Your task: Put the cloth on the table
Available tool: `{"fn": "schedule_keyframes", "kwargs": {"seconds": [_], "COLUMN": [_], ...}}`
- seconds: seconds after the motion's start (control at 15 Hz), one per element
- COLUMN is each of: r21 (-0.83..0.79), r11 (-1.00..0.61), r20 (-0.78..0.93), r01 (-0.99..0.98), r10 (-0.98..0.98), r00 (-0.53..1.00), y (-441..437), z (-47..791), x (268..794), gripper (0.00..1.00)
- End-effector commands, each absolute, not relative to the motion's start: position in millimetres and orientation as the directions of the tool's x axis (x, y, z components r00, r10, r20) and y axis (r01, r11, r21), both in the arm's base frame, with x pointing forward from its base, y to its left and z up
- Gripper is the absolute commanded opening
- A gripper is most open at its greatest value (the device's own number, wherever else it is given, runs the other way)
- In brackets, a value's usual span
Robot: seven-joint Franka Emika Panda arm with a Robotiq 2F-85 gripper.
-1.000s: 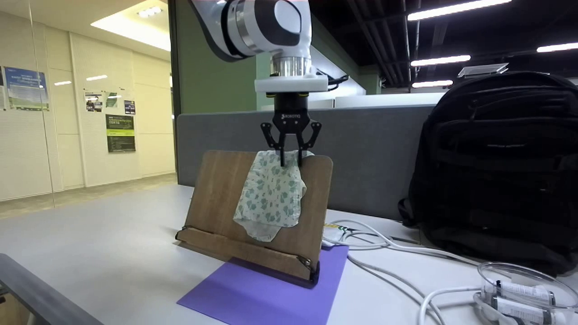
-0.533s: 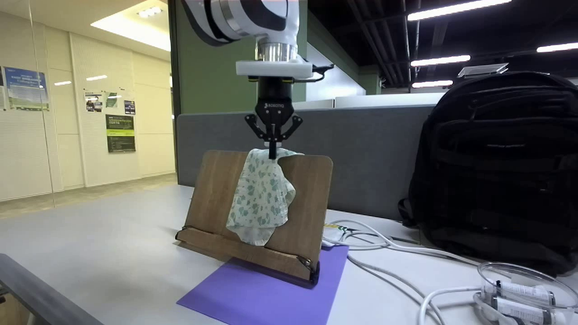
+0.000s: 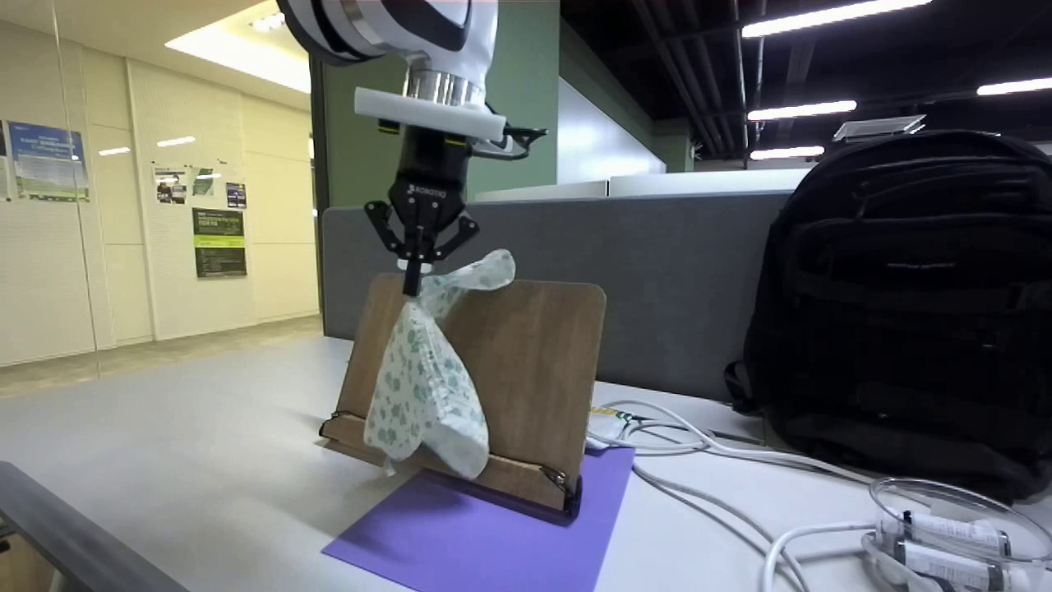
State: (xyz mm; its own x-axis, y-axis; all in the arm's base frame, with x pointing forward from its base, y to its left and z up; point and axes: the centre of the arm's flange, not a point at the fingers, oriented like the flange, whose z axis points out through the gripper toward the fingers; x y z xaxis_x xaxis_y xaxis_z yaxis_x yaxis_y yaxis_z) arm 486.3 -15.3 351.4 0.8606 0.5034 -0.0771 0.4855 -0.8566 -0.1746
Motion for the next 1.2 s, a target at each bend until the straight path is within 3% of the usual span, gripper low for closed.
{"fn": "schedule_keyframes", "kwargs": {"seconds": [0.0, 0.27, 0.33, 0.4, 1.07, 1.13], "r21": [-0.255, -0.343, -0.350, -0.347, -0.293, -0.273], "r11": [-0.806, -0.761, -0.764, -0.780, -0.829, -0.839], "r20": [-0.115, -0.173, -0.183, -0.186, -0.158, -0.152], "r01": [0.534, 0.551, 0.542, 0.520, 0.476, 0.470], "r10": [0.573, 0.628, 0.623, 0.601, 0.533, 0.520], "r00": [0.811, 0.759, 0.761, 0.777, 0.831, 0.840], "y": [7, 24, 25, 25, 17, 17], "z": [347, 331, 329, 328, 330, 331], "x": [461, 449, 448, 449, 451, 452], "gripper": [0.00, 0.00, 0.07, 0.28, 0.95, 0.98]}}
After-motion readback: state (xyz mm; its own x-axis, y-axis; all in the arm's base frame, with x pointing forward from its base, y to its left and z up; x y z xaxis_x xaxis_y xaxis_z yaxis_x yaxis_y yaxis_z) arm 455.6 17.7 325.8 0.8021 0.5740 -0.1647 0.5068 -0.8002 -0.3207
